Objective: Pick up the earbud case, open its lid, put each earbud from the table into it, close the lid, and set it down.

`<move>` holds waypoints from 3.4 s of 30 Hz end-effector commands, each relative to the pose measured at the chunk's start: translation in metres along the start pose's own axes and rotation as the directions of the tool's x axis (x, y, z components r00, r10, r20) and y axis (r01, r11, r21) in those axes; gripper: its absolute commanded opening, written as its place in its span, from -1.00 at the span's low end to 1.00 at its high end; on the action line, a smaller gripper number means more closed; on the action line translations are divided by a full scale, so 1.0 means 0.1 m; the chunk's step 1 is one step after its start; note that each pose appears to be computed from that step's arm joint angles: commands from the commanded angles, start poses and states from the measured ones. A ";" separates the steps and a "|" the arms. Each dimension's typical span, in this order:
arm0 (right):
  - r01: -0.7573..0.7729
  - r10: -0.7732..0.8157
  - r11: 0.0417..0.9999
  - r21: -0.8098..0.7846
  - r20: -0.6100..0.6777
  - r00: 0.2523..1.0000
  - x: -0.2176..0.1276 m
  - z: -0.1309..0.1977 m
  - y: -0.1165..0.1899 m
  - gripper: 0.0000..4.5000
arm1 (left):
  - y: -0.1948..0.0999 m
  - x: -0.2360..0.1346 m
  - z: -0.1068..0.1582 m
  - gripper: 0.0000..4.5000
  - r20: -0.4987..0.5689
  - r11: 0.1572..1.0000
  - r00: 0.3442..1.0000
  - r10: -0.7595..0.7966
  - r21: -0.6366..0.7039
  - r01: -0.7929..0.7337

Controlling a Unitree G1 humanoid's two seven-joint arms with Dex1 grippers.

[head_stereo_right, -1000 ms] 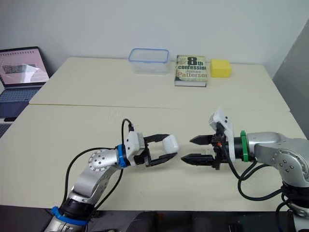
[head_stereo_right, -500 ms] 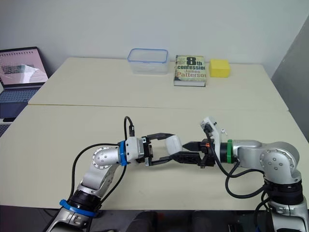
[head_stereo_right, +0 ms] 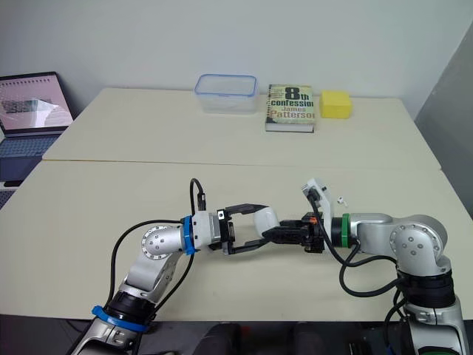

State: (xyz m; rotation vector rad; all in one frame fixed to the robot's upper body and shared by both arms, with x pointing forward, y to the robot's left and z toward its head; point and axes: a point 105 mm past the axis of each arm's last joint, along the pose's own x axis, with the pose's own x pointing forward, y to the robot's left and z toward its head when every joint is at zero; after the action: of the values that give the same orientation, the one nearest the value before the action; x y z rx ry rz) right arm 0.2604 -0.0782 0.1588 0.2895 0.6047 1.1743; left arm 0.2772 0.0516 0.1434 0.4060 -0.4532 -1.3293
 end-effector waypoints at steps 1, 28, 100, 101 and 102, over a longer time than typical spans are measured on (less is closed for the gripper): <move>-0.011 0.011 1.000 -0.021 0.016 1.000 0.00 0.06 0.03 -0.66 | 0.00 0.04 0.10 0.24 0.042 0.999 0.999 0.000 0.041 -0.002; -0.096 -0.245 0.708 -0.699 -0.372 0.895 -0.21 0.02 -0.16 -0.66 | -0.02 0.03 0.02 1.00 -0.280 0.907 0.946 -0.162 -0.419 0.031; -0.089 -0.289 0.454 -0.887 -0.241 0.927 -0.64 0.45 -0.04 0.75 | -0.09 -0.09 -0.05 -0.66 -0.080 0.815 0.992 -0.093 -0.579 0.030; -0.085 -0.275 0.439 -0.894 -0.224 0.935 -0.64 0.45 -0.01 0.75 | -0.11 -0.11 -0.05 -0.66 -0.072 0.816 0.994 -0.088 -0.578 0.030; -0.097 -0.250 0.432 -0.897 -0.222 0.943 -0.62 0.43 0.03 0.75 | -0.11 -0.12 -0.05 -0.66 -0.069 0.816 0.995 -0.075 -0.577 0.022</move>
State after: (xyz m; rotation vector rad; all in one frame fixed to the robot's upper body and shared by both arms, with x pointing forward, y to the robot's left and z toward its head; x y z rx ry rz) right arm 0.2728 -0.1355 0.1996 -0.8738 0.2677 1.2977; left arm 0.2706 0.0600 0.1193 -0.0233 0.1311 -1.4082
